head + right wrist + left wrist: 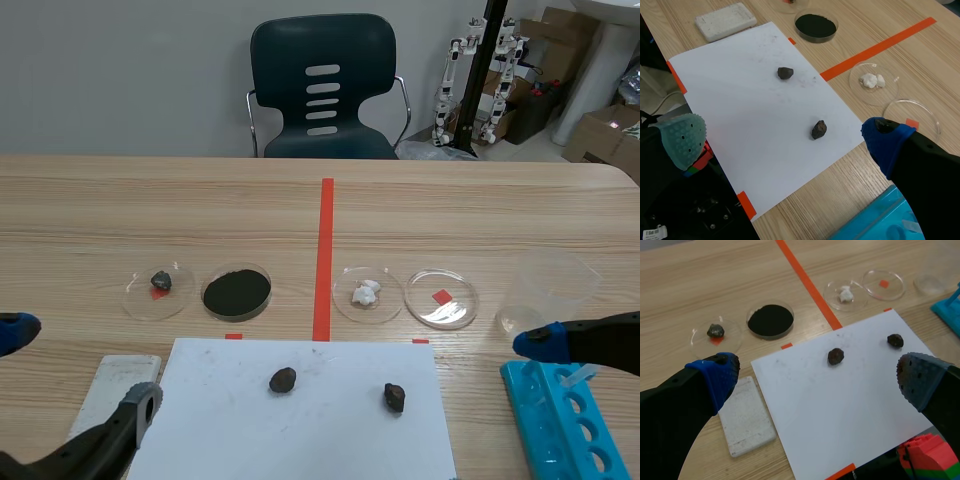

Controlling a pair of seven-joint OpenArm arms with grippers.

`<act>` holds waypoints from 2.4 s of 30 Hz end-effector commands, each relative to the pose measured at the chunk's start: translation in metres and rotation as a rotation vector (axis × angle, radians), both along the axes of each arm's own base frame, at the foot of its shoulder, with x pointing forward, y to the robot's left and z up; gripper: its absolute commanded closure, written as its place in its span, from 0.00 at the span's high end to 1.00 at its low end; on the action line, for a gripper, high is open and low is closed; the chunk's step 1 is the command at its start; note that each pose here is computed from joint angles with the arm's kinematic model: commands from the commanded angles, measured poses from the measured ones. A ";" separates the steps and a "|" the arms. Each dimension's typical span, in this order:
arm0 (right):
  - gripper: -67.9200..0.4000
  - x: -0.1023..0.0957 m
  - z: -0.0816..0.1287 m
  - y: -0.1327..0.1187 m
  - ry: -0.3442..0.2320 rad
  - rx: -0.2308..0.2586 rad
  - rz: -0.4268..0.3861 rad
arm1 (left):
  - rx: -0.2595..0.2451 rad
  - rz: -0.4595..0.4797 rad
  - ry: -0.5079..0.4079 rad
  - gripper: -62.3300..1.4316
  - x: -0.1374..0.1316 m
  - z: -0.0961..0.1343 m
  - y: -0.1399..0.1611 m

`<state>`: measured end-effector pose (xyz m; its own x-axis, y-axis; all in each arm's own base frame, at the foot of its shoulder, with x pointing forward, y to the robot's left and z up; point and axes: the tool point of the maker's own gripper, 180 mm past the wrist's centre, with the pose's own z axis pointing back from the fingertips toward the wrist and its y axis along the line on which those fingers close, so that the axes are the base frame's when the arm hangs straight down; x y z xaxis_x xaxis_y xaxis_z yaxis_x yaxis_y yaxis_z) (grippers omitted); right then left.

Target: Pick up the right mineral with the left hand

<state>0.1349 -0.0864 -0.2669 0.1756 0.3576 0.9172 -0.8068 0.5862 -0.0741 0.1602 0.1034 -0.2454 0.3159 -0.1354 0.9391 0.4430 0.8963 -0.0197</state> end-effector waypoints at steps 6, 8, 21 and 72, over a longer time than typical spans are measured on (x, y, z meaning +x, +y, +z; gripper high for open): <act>1.00 0.001 0.004 0.001 -0.010 0.013 0.008 | 0.068 -0.017 0.122 1.00 0.017 -0.024 -0.006; 1.00 0.001 0.004 0.001 -0.010 0.013 0.008 | 0.072 -0.022 0.169 1.00 0.021 -0.034 -0.011; 1.00 0.001 0.004 0.001 -0.010 0.013 0.008 | 0.133 0.144 0.444 1.00 0.057 -0.105 -0.036; 1.00 0.001 0.004 0.001 -0.010 0.014 0.008 | 0.370 -0.136 0.554 1.00 0.098 -0.150 -0.223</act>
<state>0.1349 -0.0864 -0.2669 0.1757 0.3573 0.9173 -0.8067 0.5863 -0.0738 0.2540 -0.1074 -0.4066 0.7154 -0.4952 0.4929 0.5549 0.8314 0.0298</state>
